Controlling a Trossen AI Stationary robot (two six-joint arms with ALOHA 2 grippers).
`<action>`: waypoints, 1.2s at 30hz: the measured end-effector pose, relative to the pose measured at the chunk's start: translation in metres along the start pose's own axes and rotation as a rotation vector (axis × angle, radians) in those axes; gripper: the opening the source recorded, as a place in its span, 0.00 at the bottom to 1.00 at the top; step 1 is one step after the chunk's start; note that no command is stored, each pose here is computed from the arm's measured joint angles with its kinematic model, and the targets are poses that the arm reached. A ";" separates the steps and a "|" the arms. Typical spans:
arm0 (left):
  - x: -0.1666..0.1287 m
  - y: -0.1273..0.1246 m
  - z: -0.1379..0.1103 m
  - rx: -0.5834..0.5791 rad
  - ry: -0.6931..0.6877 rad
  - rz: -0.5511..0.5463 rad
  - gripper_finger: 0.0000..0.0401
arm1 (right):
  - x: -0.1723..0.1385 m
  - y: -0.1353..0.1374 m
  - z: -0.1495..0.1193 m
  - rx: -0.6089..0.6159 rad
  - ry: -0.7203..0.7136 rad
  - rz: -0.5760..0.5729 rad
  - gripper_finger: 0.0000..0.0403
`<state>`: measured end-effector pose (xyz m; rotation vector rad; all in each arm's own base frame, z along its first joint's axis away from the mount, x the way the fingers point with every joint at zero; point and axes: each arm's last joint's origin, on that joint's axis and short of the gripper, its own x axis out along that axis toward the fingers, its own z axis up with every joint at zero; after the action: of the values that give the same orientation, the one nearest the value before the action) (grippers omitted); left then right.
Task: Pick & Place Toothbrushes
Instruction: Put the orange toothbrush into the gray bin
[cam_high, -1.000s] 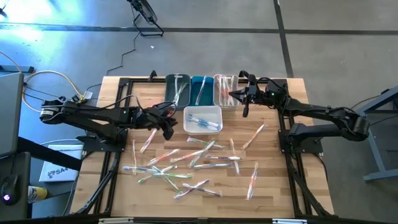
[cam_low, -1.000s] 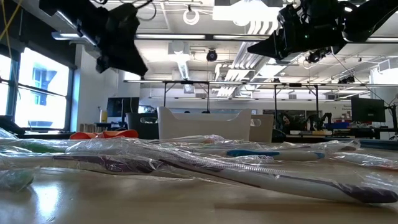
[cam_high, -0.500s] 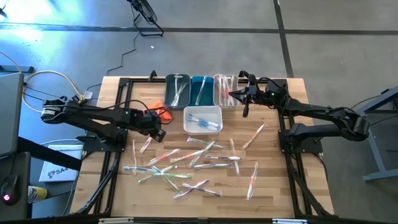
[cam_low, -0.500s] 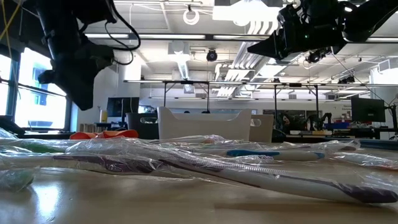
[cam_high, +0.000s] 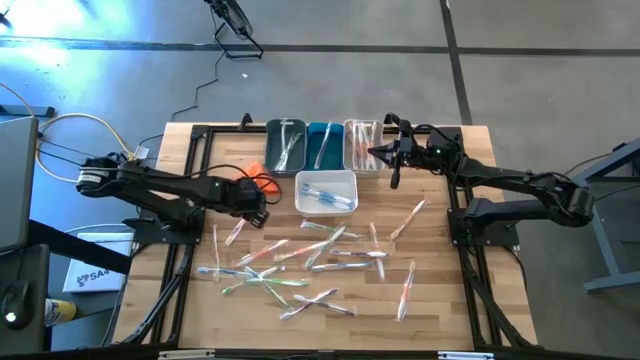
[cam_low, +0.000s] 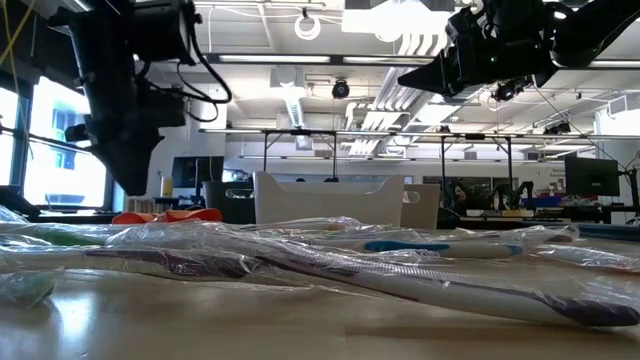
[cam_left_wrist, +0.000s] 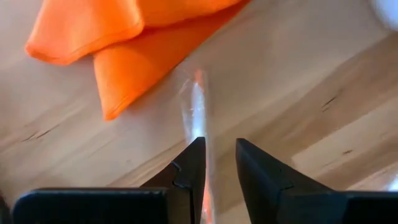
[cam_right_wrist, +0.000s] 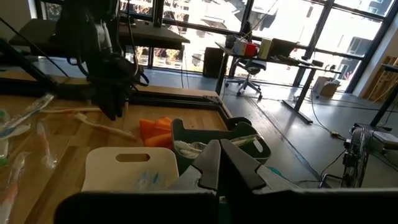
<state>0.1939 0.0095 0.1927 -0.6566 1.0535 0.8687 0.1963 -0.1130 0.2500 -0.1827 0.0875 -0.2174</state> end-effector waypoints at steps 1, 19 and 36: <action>0.002 -0.001 0.000 0.004 0.007 0.011 0.21 | 0.000 0.000 0.000 0.000 0.000 0.000 0.01; 0.043 -0.014 -0.009 0.052 0.173 0.130 0.21 | 0.000 0.000 0.000 0.001 0.002 0.001 0.01; 0.052 -0.017 -0.011 0.064 0.207 0.139 0.14 | 0.000 0.000 0.000 0.001 0.003 0.001 0.01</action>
<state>0.2158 0.0069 0.1419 -0.6341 1.3208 0.8963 0.1963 -0.1130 0.2497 -0.1813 0.0904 -0.2169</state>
